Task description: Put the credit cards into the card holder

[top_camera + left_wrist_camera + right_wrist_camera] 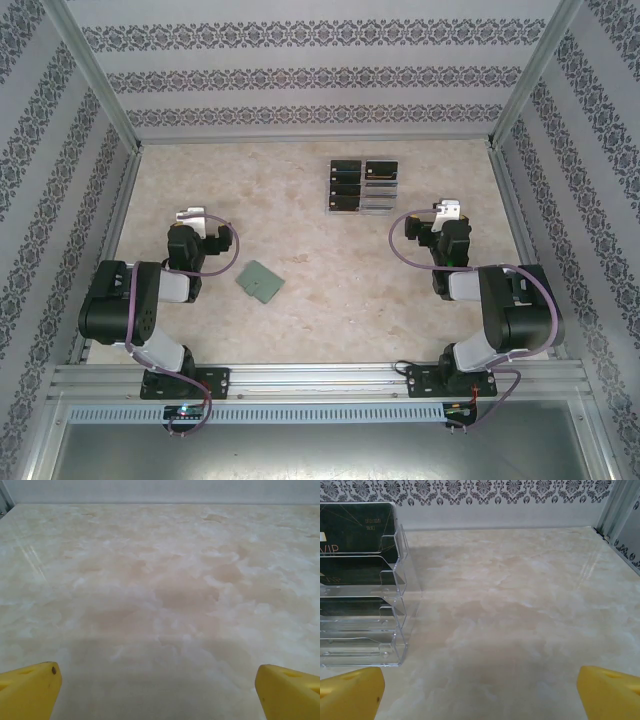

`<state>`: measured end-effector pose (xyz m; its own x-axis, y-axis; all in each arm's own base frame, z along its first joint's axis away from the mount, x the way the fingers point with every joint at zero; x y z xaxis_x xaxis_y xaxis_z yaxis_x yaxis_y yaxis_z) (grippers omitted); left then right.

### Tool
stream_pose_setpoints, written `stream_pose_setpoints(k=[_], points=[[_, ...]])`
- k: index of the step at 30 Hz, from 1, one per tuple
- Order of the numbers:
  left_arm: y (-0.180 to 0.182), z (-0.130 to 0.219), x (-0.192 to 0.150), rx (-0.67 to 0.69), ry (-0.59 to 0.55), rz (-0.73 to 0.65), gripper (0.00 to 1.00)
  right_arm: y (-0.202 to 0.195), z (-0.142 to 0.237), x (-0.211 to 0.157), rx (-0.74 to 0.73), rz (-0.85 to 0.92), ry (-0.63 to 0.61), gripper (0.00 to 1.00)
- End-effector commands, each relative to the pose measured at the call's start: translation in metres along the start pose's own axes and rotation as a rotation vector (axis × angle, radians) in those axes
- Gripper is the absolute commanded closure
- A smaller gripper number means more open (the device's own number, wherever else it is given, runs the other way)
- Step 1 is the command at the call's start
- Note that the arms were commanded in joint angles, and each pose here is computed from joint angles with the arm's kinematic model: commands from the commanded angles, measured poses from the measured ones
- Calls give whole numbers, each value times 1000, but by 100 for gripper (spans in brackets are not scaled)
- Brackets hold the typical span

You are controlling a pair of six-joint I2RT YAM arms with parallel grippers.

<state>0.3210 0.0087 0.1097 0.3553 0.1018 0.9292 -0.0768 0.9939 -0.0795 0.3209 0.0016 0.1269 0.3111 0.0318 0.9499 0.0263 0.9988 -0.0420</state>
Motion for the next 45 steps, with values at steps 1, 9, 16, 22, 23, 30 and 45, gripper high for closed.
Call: stream_pose_setpoints(k=[1,9,16,22,23,30,45], points=[[-2,1,5,-10,-36,-23,0,0,0,3,1,8,-28,2],[-3,-3,6,-7,-14,-24,0,0,1,3,0,8,-27,2],[-2,-3,6,-7,-14,-24,0,0,1,3,-1,8,-27,2],[-2,-3,6,-8,-9,-22,0,0,0,3,1,4,-28,2],[-2,-3,6,-9,-9,-22,0,-1,0,3,3,3,-26,2],[-2,-3,6,-8,-11,-22,0,-1,0,3,3,1,-26,2],[0,40,68,59,-82,73,0,-21,58,55,-60,-467,-43,2]])
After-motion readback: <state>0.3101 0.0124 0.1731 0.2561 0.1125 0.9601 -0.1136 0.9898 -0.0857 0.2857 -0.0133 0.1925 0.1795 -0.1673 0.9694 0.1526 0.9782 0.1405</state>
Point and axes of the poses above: each hand's point on the last joint's axis, 136 mm out from that joint toward the fingers, its own z axis back along the fingers, its own y axis along the line the jaws close on, x = y × z, the point moved 8 cm from there along z, back along the fingers, and after that the axes turned 4 degrees about z, right-handed, at the moved point
